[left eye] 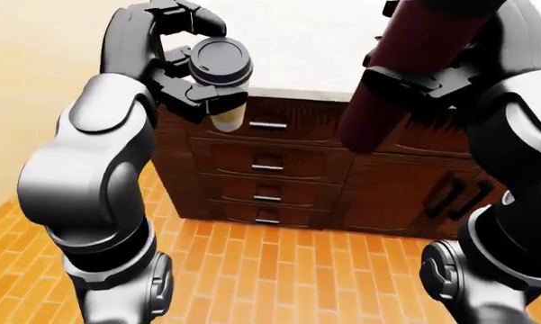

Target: Move the drinks to the dining counter.

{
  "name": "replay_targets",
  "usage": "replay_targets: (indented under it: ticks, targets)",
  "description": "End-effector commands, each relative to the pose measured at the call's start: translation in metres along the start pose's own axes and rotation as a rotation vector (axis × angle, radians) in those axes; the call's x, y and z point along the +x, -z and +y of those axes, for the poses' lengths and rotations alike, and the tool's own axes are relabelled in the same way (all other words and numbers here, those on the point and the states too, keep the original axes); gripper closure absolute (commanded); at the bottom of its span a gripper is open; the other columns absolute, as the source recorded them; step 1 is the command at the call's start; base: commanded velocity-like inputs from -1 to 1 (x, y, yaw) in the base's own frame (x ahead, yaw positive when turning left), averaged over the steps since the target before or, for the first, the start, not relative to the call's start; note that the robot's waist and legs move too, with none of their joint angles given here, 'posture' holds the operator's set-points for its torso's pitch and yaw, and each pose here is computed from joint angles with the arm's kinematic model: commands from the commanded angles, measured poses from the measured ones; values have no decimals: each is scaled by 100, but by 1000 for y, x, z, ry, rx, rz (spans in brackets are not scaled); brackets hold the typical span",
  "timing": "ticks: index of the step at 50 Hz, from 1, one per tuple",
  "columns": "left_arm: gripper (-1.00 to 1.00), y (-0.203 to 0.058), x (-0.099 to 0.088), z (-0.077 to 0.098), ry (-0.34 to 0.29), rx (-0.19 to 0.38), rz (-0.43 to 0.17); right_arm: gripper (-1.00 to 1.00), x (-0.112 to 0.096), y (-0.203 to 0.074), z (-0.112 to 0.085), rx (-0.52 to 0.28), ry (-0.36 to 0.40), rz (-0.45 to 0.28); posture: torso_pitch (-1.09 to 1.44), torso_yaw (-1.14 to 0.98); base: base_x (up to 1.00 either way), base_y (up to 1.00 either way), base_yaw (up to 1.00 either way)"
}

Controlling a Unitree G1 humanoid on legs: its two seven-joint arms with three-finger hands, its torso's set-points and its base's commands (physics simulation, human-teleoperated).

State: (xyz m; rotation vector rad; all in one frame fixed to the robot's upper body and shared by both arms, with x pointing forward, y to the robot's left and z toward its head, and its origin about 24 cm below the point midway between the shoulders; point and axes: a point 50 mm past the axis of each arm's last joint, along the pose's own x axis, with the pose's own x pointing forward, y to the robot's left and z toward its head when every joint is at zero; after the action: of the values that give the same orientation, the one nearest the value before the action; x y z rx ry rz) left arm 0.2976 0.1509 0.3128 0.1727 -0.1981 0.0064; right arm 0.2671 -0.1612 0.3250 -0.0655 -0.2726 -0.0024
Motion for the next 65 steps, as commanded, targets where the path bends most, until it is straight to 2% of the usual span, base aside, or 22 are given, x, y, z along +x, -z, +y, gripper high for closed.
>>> replay_targets:
  ticks: [1, 8, 14, 37, 47, 55, 65]
  targets:
    - [100, -21, -4, 7, -44, -6, -107, 100, -5, -21, -1, 18, 9, -127, 0, 0, 17, 0, -100]
    - [100, -18, -7, 9, -48, -2, -107, 100, -6, -21, 3, 13, -7, -125, 0, 0, 13, 0, -96]
    - [100, -17, -10, 12, -52, -2, -108, 100, -6, -22, 7, 6, -26, -127, 0, 0, 21, -11, 0]
    - [100, -18, -11, 16, -57, 1, -110, 100, -6, -24, 10, 17, -39, -136, 0, 0, 77, 0, 0]
    - [100, -16, -11, 15, -55, 2, -110, 100, -7, -25, 11, 19, -50, -153, 0, 0, 1, 0, 4]
    - [100, -16, -11, 15, -55, 3, -110, 100, -7, -24, 12, 21, -53, -152, 0, 0, 0, 0, 100]
    - [100, -19, -13, 15, -56, 5, -114, 100, -7, -25, 10, 19, -51, -147, 0, 0, 0, 7, 0]
